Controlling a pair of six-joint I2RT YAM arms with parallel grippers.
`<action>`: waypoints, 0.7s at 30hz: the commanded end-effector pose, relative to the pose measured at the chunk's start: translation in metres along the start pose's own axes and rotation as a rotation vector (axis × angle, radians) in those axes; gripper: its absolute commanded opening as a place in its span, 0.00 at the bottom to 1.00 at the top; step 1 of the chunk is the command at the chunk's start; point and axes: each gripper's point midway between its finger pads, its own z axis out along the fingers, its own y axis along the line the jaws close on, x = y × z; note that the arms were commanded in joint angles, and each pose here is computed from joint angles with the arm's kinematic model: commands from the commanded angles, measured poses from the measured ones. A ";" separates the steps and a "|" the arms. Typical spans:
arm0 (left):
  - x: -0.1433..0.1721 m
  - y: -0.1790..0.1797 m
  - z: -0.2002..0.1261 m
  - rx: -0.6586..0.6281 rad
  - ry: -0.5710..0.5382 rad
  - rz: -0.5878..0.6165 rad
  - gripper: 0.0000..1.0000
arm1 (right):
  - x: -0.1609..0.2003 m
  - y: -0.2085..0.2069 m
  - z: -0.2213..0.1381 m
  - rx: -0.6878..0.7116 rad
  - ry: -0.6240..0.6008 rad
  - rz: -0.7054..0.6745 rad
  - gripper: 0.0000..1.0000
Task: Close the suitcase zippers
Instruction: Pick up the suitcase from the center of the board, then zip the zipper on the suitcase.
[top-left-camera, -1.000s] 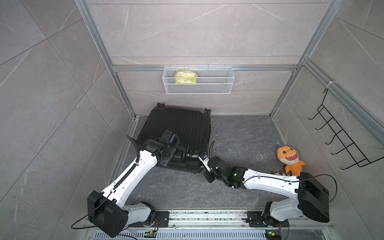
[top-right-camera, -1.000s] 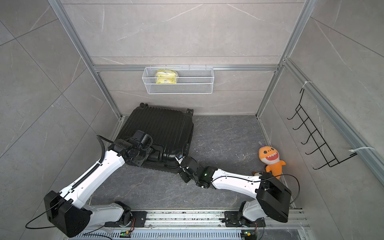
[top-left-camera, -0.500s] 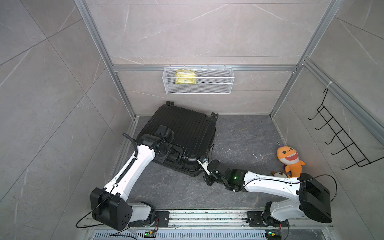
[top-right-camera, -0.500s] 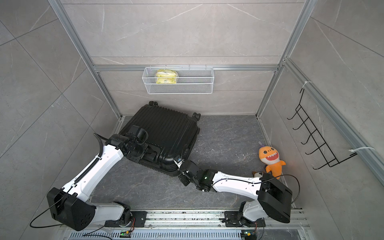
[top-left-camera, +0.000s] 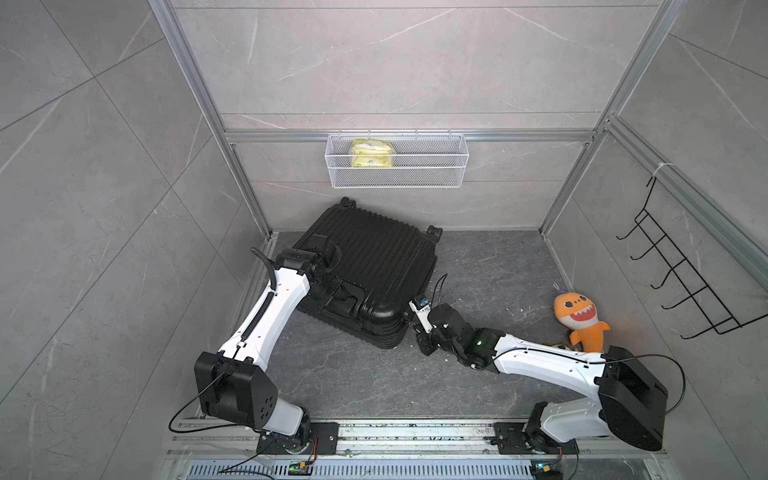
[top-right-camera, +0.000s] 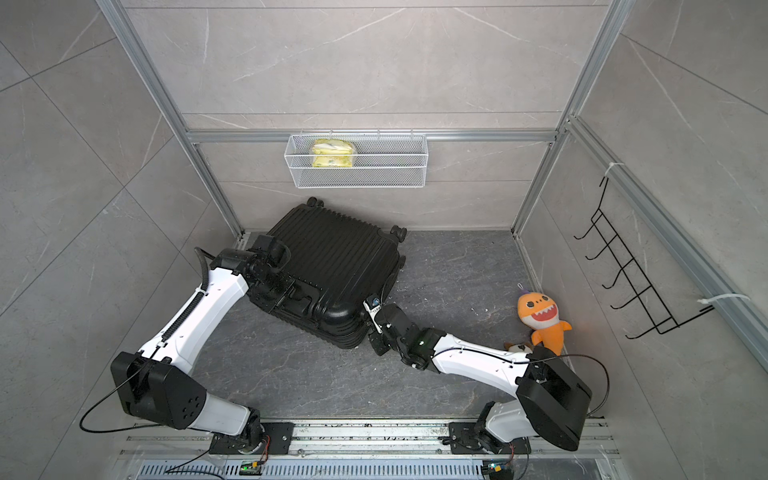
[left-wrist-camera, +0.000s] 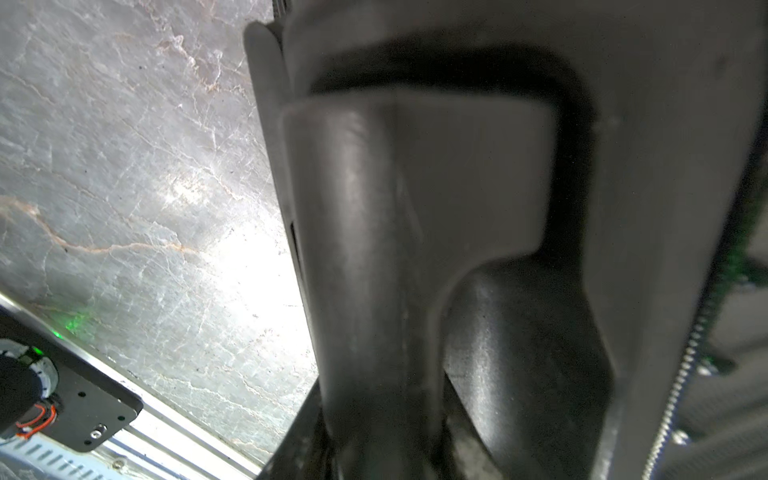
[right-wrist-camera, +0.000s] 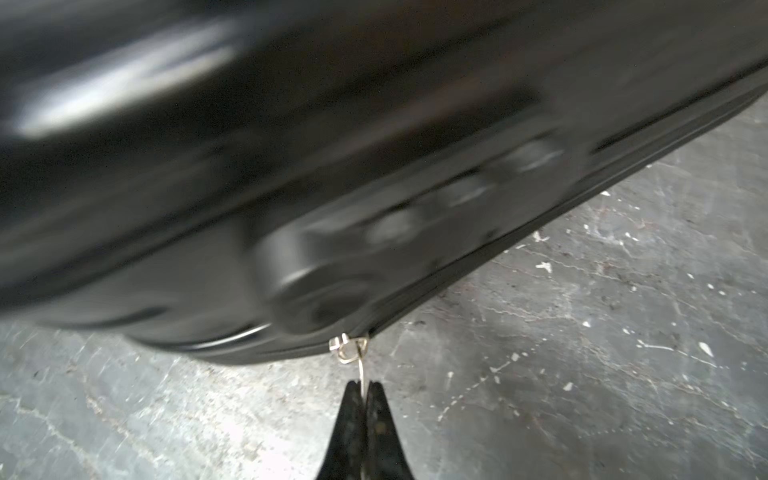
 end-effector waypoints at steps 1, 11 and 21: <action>-0.044 0.051 -0.010 -0.192 -0.220 0.285 0.00 | 0.016 -0.073 -0.004 0.264 0.064 0.086 0.00; -0.036 0.051 -0.012 -0.014 -0.300 0.489 0.00 | 0.015 -0.110 0.010 0.256 0.112 0.172 0.00; -0.014 0.038 -0.009 0.107 -0.218 0.627 0.00 | 0.012 -0.168 0.017 0.296 0.150 0.262 0.00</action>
